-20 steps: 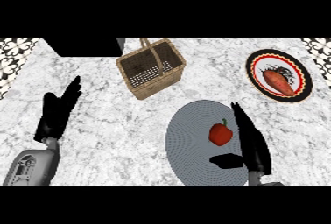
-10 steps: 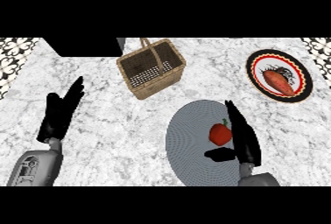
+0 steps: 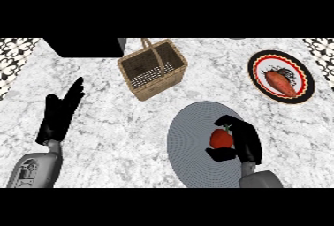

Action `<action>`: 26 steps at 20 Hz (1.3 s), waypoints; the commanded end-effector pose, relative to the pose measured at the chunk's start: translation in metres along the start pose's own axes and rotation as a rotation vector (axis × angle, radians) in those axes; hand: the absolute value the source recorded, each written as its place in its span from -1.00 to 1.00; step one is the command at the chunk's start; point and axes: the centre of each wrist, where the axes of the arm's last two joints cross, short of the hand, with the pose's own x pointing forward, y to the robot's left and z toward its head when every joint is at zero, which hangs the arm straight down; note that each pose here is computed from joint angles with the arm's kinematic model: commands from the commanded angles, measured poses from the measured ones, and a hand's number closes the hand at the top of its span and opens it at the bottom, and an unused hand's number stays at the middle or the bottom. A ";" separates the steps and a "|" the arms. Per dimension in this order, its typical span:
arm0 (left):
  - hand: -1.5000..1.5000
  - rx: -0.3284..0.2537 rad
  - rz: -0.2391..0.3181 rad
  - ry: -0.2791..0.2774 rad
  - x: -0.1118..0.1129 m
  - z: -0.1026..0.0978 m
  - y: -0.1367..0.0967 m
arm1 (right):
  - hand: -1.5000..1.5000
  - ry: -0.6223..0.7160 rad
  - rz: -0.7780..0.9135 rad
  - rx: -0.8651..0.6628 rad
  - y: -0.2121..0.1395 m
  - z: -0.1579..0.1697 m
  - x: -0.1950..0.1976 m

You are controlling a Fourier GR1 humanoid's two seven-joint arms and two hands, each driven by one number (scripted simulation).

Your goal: Pick the bell pepper from the placemat and place it in the basket

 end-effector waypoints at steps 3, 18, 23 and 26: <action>0.00 -0.002 0.011 0.006 0.005 -0.012 -0.017 | 1.00 -0.057 0.106 -0.035 0.007 -0.005 0.003; 0.00 -0.194 -0.039 -0.084 0.039 -0.023 -0.059 | 1.00 -0.452 0.605 0.161 0.004 -0.005 0.245; 0.00 -0.188 -0.040 -0.084 0.037 -0.028 -0.056 | 1.00 -0.449 0.319 0.173 -0.030 0.007 0.282; 0.00 -0.194 -0.048 -0.087 0.032 -0.027 -0.055 | 1.00 -0.471 0.124 0.123 -0.057 0.016 0.307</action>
